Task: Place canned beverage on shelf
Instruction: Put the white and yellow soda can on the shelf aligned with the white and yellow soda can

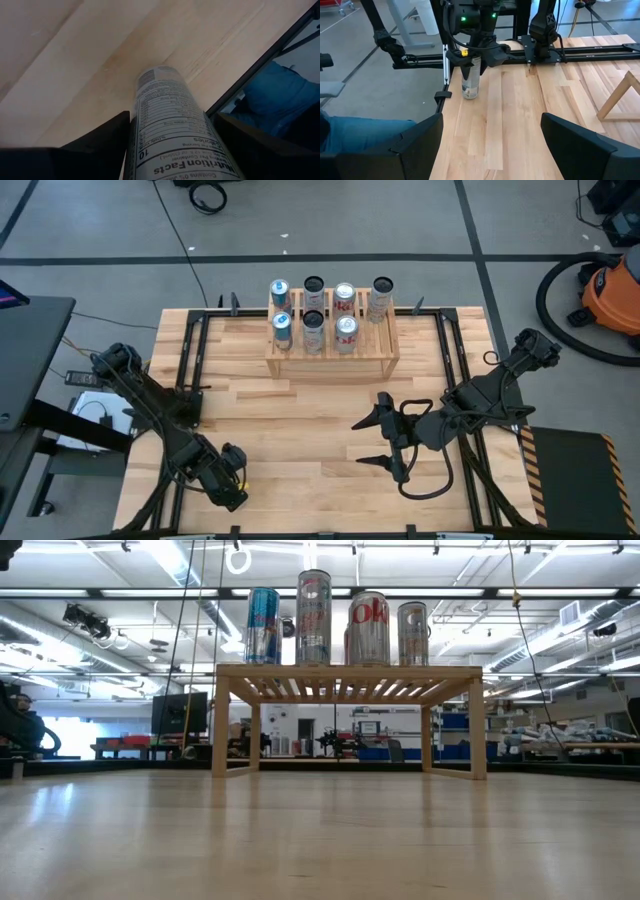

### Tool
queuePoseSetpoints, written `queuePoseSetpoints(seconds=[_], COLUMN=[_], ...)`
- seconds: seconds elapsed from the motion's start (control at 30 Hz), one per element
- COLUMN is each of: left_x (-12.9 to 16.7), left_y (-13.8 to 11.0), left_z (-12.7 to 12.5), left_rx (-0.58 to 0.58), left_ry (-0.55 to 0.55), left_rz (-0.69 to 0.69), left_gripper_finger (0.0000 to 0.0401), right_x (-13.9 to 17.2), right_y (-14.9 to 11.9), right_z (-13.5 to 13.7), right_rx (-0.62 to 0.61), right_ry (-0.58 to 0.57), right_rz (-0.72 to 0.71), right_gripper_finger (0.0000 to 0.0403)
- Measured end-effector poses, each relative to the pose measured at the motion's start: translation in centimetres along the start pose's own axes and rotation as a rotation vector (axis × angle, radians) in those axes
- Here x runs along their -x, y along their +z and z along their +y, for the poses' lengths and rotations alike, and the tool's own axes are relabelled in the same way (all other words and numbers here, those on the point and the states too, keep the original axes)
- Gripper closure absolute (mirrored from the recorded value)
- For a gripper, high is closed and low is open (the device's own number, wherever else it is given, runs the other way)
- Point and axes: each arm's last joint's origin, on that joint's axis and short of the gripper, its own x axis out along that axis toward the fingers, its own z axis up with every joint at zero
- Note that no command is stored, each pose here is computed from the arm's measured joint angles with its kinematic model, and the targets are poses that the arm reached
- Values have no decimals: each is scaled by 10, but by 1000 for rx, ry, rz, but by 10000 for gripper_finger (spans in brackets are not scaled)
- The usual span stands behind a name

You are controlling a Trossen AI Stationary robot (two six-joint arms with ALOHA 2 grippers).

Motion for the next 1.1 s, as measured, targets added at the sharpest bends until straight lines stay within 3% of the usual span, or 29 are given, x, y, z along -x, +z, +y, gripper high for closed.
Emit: queuePoseSetpoints(seconds=[1.1], left_x=[1], left_y=[3], left_z=[4], left_rx=[-20], left_ry=[38], left_rz=[5], left_gripper_finger=[119], right_x=[1], right_y=[10], right_z=[3], right_rx=[-91], right_ry=[41], right_rz=[-95], right_gripper_finger=[58])
